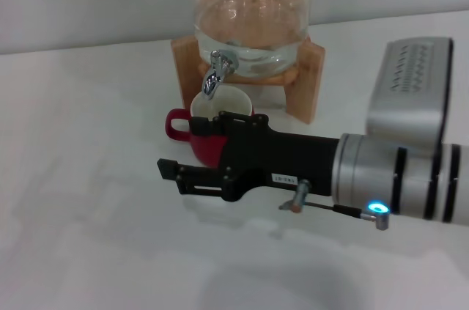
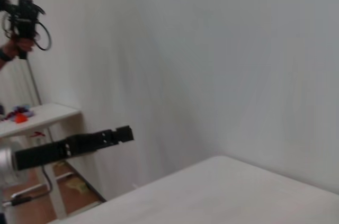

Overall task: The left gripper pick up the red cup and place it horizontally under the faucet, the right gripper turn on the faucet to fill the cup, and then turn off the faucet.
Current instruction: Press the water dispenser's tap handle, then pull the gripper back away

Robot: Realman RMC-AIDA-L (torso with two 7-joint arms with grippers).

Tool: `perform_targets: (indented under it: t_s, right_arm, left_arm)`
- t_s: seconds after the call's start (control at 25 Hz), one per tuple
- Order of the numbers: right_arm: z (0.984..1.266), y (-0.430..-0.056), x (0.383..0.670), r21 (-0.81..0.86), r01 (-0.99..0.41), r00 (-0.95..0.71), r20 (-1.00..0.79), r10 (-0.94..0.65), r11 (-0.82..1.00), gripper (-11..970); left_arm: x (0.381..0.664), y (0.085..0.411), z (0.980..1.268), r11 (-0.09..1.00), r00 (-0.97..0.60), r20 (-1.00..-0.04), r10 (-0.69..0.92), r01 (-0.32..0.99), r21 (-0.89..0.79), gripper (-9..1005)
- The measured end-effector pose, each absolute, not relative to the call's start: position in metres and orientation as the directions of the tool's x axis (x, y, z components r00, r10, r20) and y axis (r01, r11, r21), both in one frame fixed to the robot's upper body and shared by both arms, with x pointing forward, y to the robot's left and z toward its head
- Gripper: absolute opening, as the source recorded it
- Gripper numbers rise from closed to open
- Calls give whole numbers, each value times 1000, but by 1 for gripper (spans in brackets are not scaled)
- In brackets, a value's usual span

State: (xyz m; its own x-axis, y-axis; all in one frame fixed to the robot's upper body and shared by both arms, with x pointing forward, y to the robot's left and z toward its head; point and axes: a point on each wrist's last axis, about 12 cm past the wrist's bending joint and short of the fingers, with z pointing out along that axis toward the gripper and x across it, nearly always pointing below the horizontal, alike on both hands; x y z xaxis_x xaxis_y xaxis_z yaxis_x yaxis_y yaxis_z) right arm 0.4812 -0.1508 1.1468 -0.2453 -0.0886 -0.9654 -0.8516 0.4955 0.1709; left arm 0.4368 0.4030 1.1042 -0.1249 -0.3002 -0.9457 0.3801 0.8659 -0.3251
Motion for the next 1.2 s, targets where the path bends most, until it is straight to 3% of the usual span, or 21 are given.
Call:
perform_targets:
  t_s: [0.36, 1.2]
  right_arm:
    - [1133, -149, 488, 184, -784, -280, -957, -73, 594, 777]
    - [1140, -128, 490, 143, -837, -232, -967, -106, 529, 777]
  left_arm:
    - [437, 403, 1103, 869, -132, -946, -296, 374, -325, 654]
    - [437, 401, 1105, 861, -132, -948, -291, 395, -319, 653]
